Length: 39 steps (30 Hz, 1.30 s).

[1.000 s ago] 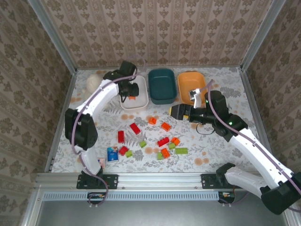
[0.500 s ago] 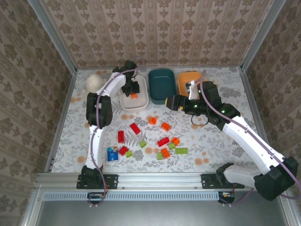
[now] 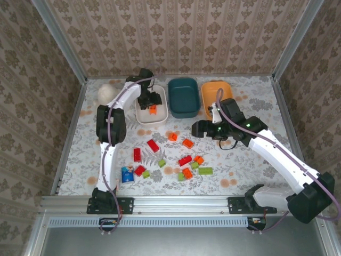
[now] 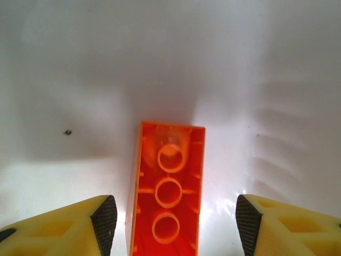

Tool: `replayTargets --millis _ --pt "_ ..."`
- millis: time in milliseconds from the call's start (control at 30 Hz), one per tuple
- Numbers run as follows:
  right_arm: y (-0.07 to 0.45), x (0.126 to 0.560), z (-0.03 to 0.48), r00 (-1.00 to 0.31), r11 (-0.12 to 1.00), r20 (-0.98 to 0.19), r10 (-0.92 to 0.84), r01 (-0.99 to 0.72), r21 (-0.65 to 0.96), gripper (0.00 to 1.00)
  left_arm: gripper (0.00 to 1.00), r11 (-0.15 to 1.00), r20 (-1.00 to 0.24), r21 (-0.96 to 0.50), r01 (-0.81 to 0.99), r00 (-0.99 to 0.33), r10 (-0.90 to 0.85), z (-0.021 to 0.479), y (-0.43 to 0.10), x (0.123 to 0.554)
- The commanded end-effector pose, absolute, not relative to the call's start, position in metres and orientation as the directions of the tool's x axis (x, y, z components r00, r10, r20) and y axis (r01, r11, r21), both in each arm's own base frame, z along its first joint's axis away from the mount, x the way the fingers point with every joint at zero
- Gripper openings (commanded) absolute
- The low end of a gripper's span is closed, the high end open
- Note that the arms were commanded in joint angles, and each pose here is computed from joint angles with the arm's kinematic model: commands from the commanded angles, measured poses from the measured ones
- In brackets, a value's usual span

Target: Sort the legos into containers by color

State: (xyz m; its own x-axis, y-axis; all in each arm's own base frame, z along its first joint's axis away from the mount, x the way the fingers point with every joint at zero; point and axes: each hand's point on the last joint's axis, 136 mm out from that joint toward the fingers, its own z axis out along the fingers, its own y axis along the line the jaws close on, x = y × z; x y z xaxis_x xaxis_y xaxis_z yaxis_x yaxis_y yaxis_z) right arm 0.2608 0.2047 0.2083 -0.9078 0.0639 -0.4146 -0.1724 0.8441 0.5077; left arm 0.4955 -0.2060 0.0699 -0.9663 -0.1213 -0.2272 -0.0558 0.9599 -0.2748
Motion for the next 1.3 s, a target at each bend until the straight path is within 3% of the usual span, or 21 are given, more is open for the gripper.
replayTargets --millis 0,133,200,300,600,1100,1267 --pt "0.214 0.245 0.197 -0.903 0.885 -0.415 -0.108 -0.278 0.373 0.85 0.65 0.932 -0.383 -0.360 -0.047 -0.903 -0.193 0.164 -0.201 0.497" --pt "0.234 0.229 0.165 -0.879 0.878 -0.349 -0.326 -0.418 0.234 0.89 0.66 0.898 -0.458 -0.439 -0.040 -0.850 -0.261 0.216 -0.194 0.469" --pt "0.243 0.220 0.141 -0.877 0.871 -0.259 -0.405 -0.457 0.183 0.98 0.68 0.887 -0.463 -0.460 -0.041 -0.841 -0.279 0.224 -0.188 0.444" --pt "0.254 0.206 0.109 -0.853 0.848 -0.143 -0.503 -0.518 0.109 1.00 0.69 0.867 -0.450 -0.494 -0.068 -0.833 -0.321 0.221 -0.175 0.403" --pt "0.263 0.212 0.061 -0.851 0.853 -0.076 -0.520 -0.522 0.005 1.00 0.70 0.842 -0.382 -0.514 -0.160 -0.837 -0.392 0.193 -0.140 0.304" --pt "0.261 0.230 0.034 -0.853 0.854 -0.052 -0.520 -0.515 -0.076 1.00 0.70 0.826 -0.353 -0.530 -0.193 -0.835 -0.421 0.185 -0.131 0.266" --pt "0.264 0.232 0.026 -0.854 0.854 -0.039 -0.518 -0.515 -0.072 0.93 0.69 0.825 -0.349 -0.531 -0.193 -0.838 -0.420 0.182 -0.134 0.266"
